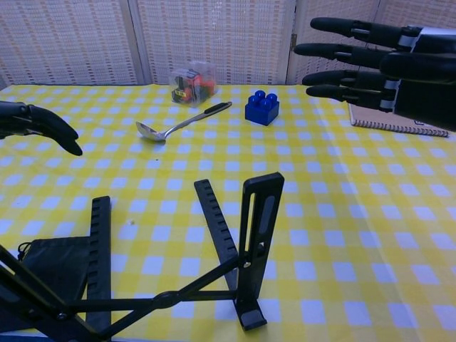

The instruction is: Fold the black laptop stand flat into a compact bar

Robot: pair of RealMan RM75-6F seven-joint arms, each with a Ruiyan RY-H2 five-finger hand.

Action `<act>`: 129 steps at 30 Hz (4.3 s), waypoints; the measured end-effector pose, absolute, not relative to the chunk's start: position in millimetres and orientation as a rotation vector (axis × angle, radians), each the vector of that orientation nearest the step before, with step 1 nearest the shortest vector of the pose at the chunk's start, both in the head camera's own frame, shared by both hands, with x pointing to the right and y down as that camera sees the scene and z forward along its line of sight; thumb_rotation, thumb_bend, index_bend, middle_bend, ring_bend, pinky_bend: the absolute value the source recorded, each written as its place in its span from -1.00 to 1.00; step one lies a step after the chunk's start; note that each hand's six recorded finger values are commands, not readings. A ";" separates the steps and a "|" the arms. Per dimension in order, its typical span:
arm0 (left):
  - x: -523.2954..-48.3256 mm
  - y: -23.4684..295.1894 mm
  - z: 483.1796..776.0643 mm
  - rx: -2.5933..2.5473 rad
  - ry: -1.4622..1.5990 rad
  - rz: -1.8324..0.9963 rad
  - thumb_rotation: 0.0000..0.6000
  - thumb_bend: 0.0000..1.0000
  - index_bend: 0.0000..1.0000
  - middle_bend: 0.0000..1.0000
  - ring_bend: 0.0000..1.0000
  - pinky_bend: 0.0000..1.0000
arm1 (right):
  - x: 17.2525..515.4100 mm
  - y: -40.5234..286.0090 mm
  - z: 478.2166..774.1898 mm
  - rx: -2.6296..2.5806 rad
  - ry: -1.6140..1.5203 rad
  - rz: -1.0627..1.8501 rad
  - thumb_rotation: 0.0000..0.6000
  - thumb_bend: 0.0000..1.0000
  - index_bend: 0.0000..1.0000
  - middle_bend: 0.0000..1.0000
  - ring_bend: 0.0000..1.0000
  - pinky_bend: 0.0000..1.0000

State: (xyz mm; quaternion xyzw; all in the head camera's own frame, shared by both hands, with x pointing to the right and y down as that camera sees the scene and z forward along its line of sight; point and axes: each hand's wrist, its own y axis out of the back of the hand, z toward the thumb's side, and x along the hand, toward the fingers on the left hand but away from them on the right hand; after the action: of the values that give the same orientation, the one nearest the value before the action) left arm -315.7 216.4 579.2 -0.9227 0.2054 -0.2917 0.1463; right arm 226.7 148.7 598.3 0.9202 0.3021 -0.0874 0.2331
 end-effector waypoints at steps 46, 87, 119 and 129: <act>-226.8 274.7 623.2 -2.697 0.423 -0.735 1.00 -0.67 -0.70 -0.70 -0.85 -0.96 | 238.2 141.3 603.0 2.496 0.882 -0.264 1.00 -0.37 -1.00 -0.78 -0.61 -1.00; -238.4 200.5 629.8 -2.043 0.466 -0.703 1.00 -0.27 0.29 -0.06 -0.42 -0.80 | 247.8 143.5 607.0 2.474 0.918 -0.254 1.00 -0.37 -1.00 -0.78 -0.61 -1.00; -270.8 175.3 631.4 -2.014 0.452 -0.901 1.00 -0.76 -1.00 -0.86 -1.00 -1.00 | 230.7 160.1 631.7 2.458 0.836 -0.332 1.00 -0.37 -1.00 -0.78 -0.61 -1.00; -284.7 168.8 625.6 -2.013 0.556 -0.933 1.00 -0.82 -1.00 -1.00 -1.00 -1.00 | 230.2 157.3 628.4 2.471 0.852 -0.339 1.00 -0.37 -1.00 -0.78 -0.61 -1.00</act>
State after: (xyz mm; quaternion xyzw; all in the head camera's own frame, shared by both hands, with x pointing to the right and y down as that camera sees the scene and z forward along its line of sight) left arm -284.7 168.8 625.6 -0.8009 0.2214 -0.3714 0.4143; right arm 230.2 157.3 628.4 0.9077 0.3128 -0.1246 0.2504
